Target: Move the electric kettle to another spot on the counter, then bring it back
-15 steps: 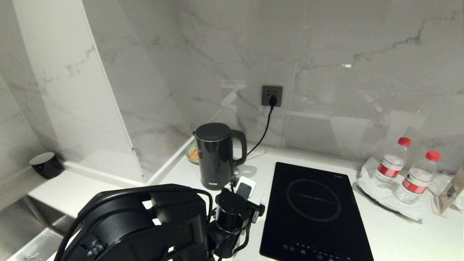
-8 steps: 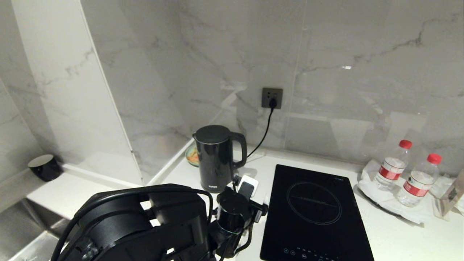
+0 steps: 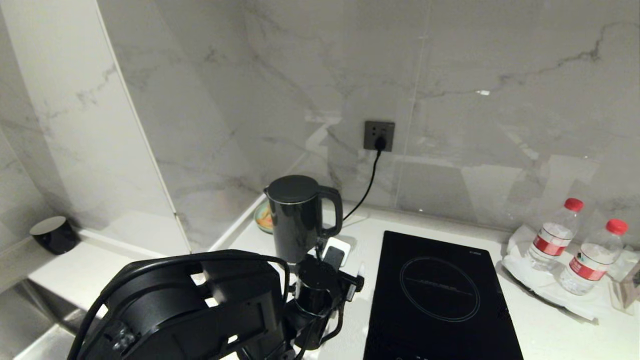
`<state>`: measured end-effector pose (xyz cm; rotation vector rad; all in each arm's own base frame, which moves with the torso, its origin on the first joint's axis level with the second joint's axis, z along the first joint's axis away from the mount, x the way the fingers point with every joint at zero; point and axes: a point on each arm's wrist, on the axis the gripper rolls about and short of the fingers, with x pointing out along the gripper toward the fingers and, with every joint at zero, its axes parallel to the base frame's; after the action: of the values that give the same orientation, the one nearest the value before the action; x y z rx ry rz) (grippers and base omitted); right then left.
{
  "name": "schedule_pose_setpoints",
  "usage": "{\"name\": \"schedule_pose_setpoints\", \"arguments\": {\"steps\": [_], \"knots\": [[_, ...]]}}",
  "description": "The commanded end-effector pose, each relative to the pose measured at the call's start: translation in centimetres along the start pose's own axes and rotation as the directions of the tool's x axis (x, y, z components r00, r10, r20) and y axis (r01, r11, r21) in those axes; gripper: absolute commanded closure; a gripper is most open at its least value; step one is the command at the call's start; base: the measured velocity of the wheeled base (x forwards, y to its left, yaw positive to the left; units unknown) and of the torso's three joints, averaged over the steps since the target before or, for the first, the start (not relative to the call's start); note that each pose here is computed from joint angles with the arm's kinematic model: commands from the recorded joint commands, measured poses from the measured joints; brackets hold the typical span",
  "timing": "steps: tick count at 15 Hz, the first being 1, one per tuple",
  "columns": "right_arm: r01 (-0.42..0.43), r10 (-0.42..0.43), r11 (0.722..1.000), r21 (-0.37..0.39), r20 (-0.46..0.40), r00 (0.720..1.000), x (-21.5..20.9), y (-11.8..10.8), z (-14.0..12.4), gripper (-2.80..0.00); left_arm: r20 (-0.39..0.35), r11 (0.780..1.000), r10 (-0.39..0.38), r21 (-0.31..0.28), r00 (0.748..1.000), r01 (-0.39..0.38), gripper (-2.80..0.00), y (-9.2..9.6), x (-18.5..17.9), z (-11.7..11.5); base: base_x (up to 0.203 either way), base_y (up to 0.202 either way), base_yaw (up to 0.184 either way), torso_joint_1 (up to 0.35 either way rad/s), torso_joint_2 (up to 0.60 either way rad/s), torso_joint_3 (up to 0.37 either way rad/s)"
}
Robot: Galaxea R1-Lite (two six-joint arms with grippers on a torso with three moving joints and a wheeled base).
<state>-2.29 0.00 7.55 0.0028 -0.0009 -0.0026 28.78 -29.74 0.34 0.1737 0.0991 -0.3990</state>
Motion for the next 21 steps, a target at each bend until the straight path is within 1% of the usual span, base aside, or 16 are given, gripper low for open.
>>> {"name": "schedule_pose_setpoints", "arguments": {"steps": [1,3,5,6,8,10,12,13,14,15,16,17,18,19,21], "knots": [[0.001,-0.001,1.000,0.000,-0.001,1.000,0.0,0.0,0.0,0.00,0.008,1.000,0.000,-0.003,1.000,0.000,-2.80,-0.1,0.0,0.1,0.000,0.000,0.000,0.000,0.00,0.000],[0.001,-0.001,1.000,0.000,-0.001,1.000,0.0,0.0,0.0,0.00,0.018,1.000,-0.022,-0.010,1.000,0.022,-2.80,-0.1,-0.3,0.3,0.000,0.000,0.000,0.000,0.00,0.000],[0.001,-0.001,1.000,0.000,-0.001,1.000,0.0,0.0,0.0,0.00,0.027,0.996,-0.085,-0.021,0.996,0.085,-2.80,-0.2,-1.2,0.6,0.000,0.000,0.000,0.000,0.00,0.000],[0.001,-0.001,1.000,0.000,-0.001,1.000,0.0,0.0,0.0,0.00,0.026,0.994,-0.099,-0.034,0.995,0.099,-2.80,-0.4,-1.6,0.9,0.000,0.000,0.000,0.000,0.00,0.000],[0.001,-0.001,1.000,0.000,-0.001,1.000,0.0,0.0,0.0,0.00,0.032,0.994,-0.099,-0.045,0.995,0.100,-2.80,-0.2,-2.0,1.6,0.000,0.000,0.000,0.000,0.00,0.000],[0.001,-0.001,1.000,0.000,-0.001,1.000,0.0,0.0,0.0,0.00,0.066,0.994,-0.085,-0.060,0.994,0.089,-2.80,0.2,-2.1,3.0,0.000,0.000,0.000,0.000,0.00,0.000],[0.001,-0.001,1.000,0.000,-0.001,1.000,0.0,0.0,0.0,0.00,0.095,0.995,-0.062,-0.077,0.994,0.069,-2.80,1.2,-2.2,4.7,0.000,0.000,0.000,0.000,0.00,0.000],[0.001,-0.001,1.000,0.000,-0.001,1.000,0.0,0.0,0.0,0.00,0.099,0.992,-0.050,-0.107,0.994,0.060,-2.80,1.9,-2.4,5.7,0.000,0.000,0.000,0.000,0.00,0.000],[0.001,-0.001,1.000,0.000,-0.001,1.000,0.0,0.0,0.0,0.00,0.083,0.986,-0.046,-0.154,0.995,0.058,-2.80,2.4,-2.9,6.4,0.000,0.000,0.000,0.000,0.00,0.000],[0.001,-0.001,1.000,0.000,-0.001,1.000,0.0,0.0,0.0,0.00,0.038,0.982,-0.048,-0.182,0.998,0.054,-2.80,2.6,-3.3,6.5,0.000,0.000,0.000,0.000,0.00,0.000],[0.001,-0.001,1.000,0.000,-0.001,1.000,0.0,0.0,0.0,0.00,0.011,0.980,-0.048,-0.192,0.999,0.050,-2.80,2.6,-3.3,6.6,0.000,0.000,0.000,0.000,0.00,0.000],[0.001,-0.001,1.000,0.000,-0.001,1.000,0.0,0.0,0.0,0.00,0.020,0.980,-0.043,-0.196,0.999,0.046,-2.80,2.1,-3.1,7.0,0.000,0.000,0.000,0.000,0.00,0.000],[0.001,-0.001,1.000,0.000,-0.001,1.000,0.0,0.0,0.0,0.00,-0.005,0.983,-0.022,-0.182,1.000,0.021,-2.80,1.2,-3.1,6.9,0.000,0.000,0.000,0.000,0.00,0.000],[0.001,-0.001,1.000,0.000,-0.001,1.000,0.0,0.0,0.0,0.00,-0.037,0.987,-0.018,-0.163,0.999,0.011,-2.80,0.3,-3.0,6.5,0.000,0.000,0.000,0.000,0.00,0.000],[0.001,-0.001,1.000,0.000,-0.001,1.000,0.0,0.0,0.0,0.00,-0.054,0.989,-0.034,-0.145,0.998,0.026,-2.80,-1.9,-2.6,6.4,0.000,0.000,0.000,0.000,0.00,0.000]]}}
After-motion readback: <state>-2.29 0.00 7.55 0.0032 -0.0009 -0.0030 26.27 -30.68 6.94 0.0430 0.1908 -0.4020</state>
